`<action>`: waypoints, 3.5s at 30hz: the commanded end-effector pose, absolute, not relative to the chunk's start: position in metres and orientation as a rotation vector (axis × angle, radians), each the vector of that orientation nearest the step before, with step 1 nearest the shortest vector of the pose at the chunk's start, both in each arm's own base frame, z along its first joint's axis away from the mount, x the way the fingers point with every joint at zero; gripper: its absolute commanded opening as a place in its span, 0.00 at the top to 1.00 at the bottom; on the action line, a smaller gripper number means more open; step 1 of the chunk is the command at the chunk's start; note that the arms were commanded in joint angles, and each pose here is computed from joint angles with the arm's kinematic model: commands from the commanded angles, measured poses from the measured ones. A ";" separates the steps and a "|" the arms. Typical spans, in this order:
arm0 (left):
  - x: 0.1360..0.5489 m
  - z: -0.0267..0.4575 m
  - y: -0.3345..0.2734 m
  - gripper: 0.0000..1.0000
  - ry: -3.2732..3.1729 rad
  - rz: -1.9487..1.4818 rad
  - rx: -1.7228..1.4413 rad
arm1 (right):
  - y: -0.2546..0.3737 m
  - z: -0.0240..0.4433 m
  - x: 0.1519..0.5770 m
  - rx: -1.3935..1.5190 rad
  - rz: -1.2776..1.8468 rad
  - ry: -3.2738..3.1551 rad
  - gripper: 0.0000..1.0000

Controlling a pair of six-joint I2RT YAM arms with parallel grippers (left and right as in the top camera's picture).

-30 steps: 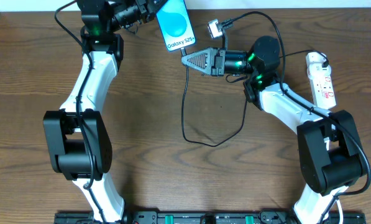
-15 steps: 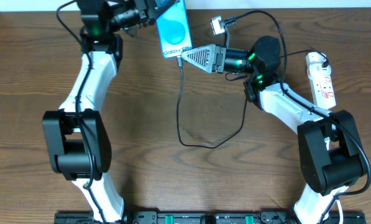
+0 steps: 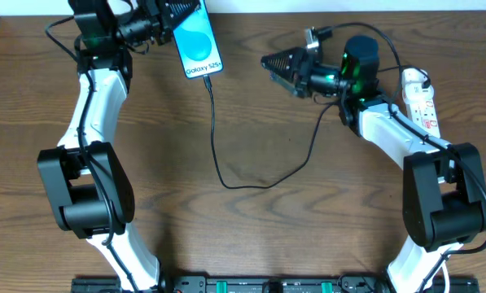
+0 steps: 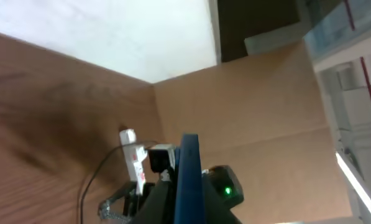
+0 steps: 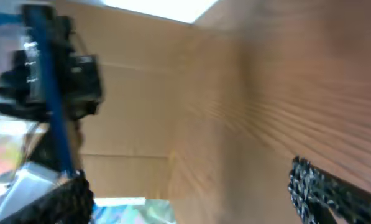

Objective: Plug charger to phone and switch on socket
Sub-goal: 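Open the right gripper and withdraw it from the plugged phone, then lower the phone with the left gripper and lay it flat on the table, then open the left gripper and lift it away from the phone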

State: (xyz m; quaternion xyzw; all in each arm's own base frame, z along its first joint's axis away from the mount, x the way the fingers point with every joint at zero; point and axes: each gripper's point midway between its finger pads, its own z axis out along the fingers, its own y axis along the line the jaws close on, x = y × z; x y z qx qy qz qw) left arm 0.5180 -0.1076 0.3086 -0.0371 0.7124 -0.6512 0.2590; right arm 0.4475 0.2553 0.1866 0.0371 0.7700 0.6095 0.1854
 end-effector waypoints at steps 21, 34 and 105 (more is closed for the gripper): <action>0.457 0.096 -0.061 0.93 2.710 -0.744 -0.482 | 0.174 0.087 0.466 0.293 1.002 2.439 0.01; 0.434 0.055 -0.142 0.92 2.841 -0.783 -0.250 | 0.142 0.092 0.475 0.279 1.011 2.401 0.01; 0.437 0.029 -0.126 0.24 2.875 -0.451 -0.256 | 0.152 0.098 0.471 0.233 1.089 2.389 0.01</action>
